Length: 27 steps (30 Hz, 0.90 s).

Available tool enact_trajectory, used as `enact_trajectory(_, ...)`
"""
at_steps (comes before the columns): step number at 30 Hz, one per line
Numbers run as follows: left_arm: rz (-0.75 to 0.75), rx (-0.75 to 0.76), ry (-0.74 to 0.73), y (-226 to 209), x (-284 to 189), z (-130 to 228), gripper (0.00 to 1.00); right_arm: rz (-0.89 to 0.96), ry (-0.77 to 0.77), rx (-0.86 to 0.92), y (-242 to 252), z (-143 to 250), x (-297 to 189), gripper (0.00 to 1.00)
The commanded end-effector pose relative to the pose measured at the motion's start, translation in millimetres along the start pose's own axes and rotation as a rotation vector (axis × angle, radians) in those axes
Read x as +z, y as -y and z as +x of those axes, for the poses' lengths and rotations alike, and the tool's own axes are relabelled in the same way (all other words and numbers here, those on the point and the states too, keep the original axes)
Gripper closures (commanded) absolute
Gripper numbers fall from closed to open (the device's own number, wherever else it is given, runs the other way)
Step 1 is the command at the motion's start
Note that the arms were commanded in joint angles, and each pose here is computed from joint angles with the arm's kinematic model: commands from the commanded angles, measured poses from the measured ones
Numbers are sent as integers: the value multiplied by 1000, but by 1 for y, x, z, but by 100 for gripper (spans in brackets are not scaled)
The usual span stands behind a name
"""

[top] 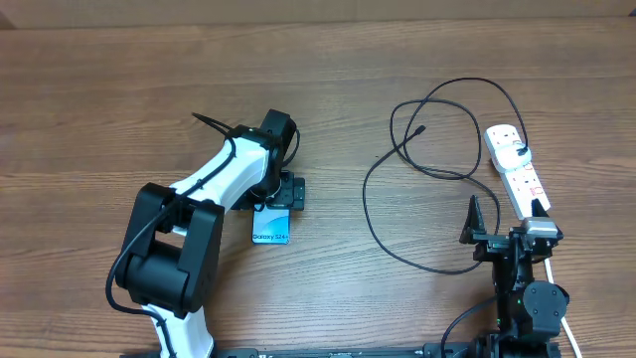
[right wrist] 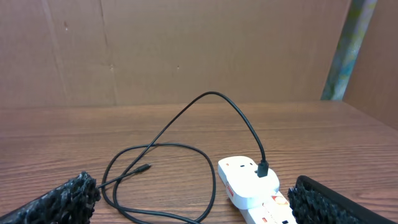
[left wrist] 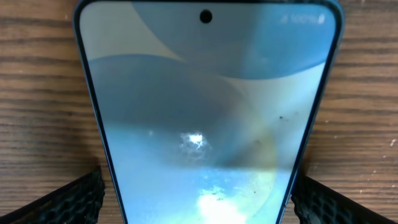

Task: Plug charger to phone and switch on socket
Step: 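Grasp the blue phone's edge with the left gripper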

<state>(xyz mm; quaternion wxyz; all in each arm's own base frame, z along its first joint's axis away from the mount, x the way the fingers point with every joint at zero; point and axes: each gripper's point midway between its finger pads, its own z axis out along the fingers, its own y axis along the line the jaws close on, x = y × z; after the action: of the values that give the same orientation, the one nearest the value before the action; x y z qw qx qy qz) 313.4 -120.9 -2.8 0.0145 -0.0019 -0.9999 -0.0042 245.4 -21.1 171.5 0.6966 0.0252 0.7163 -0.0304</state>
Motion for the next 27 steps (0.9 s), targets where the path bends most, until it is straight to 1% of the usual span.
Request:
enact_trajectory(1, 14, 26, -61, 2, 11, 18, 0, -13, 4, -4, -3, 2, 0, 0)
enact_trajectory(2, 29, 26, -70, 5, 11, 20, 1, -13, 4, -4, -3, 2, 0, 0)
enact_trajectory(5, 30, 25, -78, 5, 11, 22, 9, -13, 4, -4, -3, 2, 0, 0)
enact_trajectory(10, 30, 25, -86, 5, 11, 24, 28, -13, 4, -4, -3, 2, 0, 0)
enact_trajectory(12, 34, 24, -87, 5, 11, 24, 33, -13, 4, -4, -3, 2, 0, 0)
enact_trajectory(16, 40, 24, -90, 6, 11, 24, 32, -13, 4, -4, -3, 2, 0, 0)
enact_trajectory(17, 40, 24, -91, 6, 11, 25, 28, -13, 4, -4, -3, 2, 0, 0)
enact_trajectory(18, 38, 25, -93, 6, 10, 25, 17, -13, 4, -4, -3, 2, 0, 0)
enact_trajectory(19, 37, 25, -96, 6, 10, 26, 9, -13, 4, -4, -3, 2, 0, 0)
enact_trajectory(21, 36, 24, -99, 5, 10, 27, 0, -13, 4, -4, -3, 2, 0, 0)
enact_trajectory(27, 27, 23, -125, 3, 10, 33, 0, -13, 4, -4, -3, 2, 0, 0)
